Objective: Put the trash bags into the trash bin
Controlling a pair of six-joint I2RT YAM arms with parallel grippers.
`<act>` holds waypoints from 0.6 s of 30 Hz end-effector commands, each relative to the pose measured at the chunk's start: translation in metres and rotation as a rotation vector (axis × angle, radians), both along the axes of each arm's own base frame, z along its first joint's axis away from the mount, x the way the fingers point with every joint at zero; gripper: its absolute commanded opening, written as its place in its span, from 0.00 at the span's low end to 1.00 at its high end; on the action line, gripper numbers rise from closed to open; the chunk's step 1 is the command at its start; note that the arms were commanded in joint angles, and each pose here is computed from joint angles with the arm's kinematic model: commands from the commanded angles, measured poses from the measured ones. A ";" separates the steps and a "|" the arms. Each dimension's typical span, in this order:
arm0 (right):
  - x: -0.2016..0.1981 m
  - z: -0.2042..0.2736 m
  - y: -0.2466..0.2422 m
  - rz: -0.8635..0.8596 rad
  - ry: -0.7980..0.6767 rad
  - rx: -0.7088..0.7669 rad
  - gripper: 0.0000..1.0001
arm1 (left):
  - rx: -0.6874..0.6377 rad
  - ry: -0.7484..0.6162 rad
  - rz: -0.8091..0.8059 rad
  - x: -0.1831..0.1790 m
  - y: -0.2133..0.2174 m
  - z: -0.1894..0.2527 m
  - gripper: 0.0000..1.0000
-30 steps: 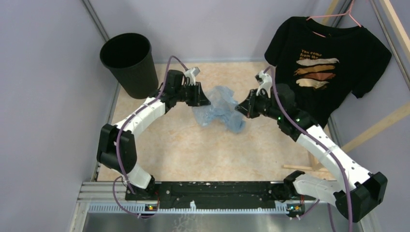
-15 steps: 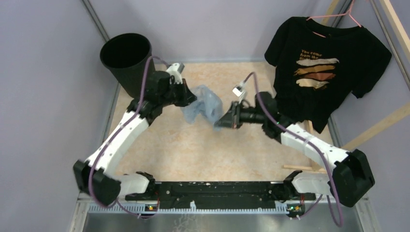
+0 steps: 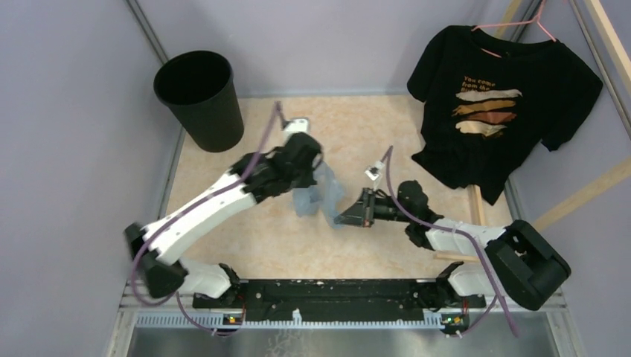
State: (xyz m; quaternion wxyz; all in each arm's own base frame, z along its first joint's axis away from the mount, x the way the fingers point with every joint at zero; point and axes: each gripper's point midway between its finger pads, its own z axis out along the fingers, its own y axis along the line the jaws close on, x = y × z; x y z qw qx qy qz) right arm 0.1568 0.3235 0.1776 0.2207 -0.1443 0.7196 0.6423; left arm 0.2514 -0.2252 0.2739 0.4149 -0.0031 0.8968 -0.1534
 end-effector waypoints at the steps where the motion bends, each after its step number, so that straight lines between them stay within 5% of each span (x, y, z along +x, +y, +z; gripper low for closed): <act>1: 0.022 -0.010 -0.053 -0.177 -0.027 0.032 0.00 | 0.231 0.053 0.085 0.013 -0.023 -0.044 0.04; 9: 0.058 -0.036 -0.122 -0.518 -0.134 -0.369 0.00 | 0.116 0.062 -0.132 0.013 -0.125 -0.055 0.93; 13: 0.079 -0.048 -0.162 -0.712 -0.108 -0.507 0.00 | -0.073 0.096 -0.329 -0.016 -0.158 -0.034 0.98; 18: 0.082 -0.082 -0.176 -0.703 -0.002 -0.541 0.00 | -0.342 0.086 -0.557 -0.071 -0.172 -0.001 0.98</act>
